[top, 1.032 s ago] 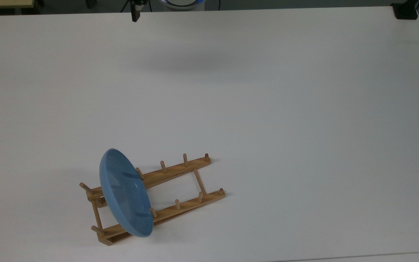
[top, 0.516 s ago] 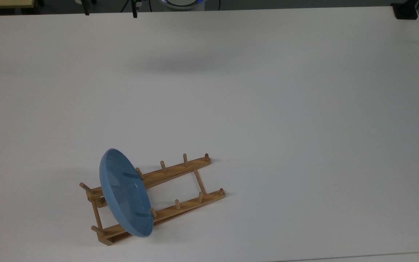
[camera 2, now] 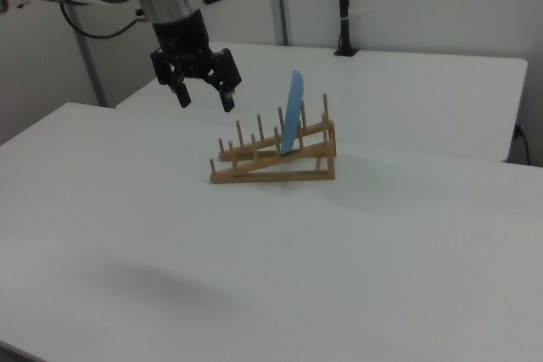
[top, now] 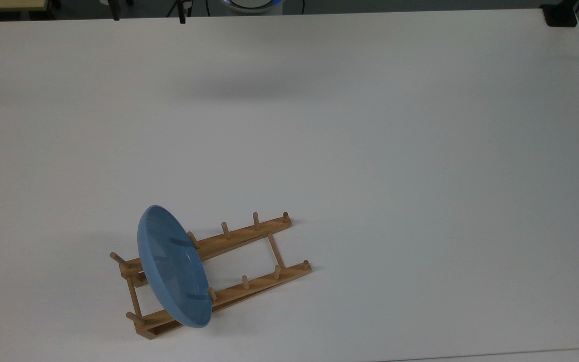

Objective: Place plate in plate rack

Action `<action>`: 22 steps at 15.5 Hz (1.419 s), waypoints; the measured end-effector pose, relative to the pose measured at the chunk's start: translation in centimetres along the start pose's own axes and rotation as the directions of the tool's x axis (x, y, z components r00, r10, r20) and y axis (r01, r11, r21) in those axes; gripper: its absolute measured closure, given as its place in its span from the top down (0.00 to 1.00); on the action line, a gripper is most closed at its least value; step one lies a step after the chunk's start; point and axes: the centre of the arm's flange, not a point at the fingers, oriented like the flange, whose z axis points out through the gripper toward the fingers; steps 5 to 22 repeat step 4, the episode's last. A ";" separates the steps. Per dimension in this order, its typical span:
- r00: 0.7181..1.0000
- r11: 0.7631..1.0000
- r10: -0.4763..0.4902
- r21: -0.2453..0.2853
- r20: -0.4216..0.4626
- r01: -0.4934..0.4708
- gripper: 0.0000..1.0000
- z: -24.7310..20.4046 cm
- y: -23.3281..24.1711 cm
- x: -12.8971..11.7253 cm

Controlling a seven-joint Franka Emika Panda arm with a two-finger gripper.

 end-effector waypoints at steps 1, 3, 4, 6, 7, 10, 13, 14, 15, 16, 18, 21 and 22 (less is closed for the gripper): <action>1.000 1.000 0.015 0.002 0.000 -0.015 1.00 0.0 -0.1 0.0; 1.000 0.999 0.032 0.004 -0.001 -0.032 1.00 0.0 -0.8 0.1; 0.999 0.999 0.034 0.005 -0.001 -0.034 1.00 -0.1 -1.0 0.2; 0.999 0.999 0.034 0.005 -0.001 -0.034 1.00 -0.1 -1.0 0.2; 0.999 0.999 0.034 0.005 -0.001 -0.034 1.00 -0.1 -1.0 0.2; 0.999 0.999 0.034 0.005 -0.001 -0.034 1.00 -0.1 -1.0 0.2; 0.999 0.999 0.034 0.005 -0.001 -0.034 1.00 -0.1 -1.0 0.2; 0.999 0.999 0.034 0.005 -0.001 -0.034 1.00 -0.1 -1.0 0.2; 0.999 0.999 0.034 0.005 -0.001 -0.034 1.00 -0.1 -1.0 0.2; 0.999 0.999 0.034 0.005 -0.001 -0.034 1.00 -0.1 -1.0 0.2; 0.999 0.999 0.034 0.005 -0.001 -0.034 1.00 -0.1 -1.0 0.2; 0.999 0.999 0.034 0.005 -0.001 -0.034 1.00 -0.1 -1.0 0.2; 0.999 0.999 0.034 0.005 -0.001 -0.034 1.00 -0.1 -1.0 0.2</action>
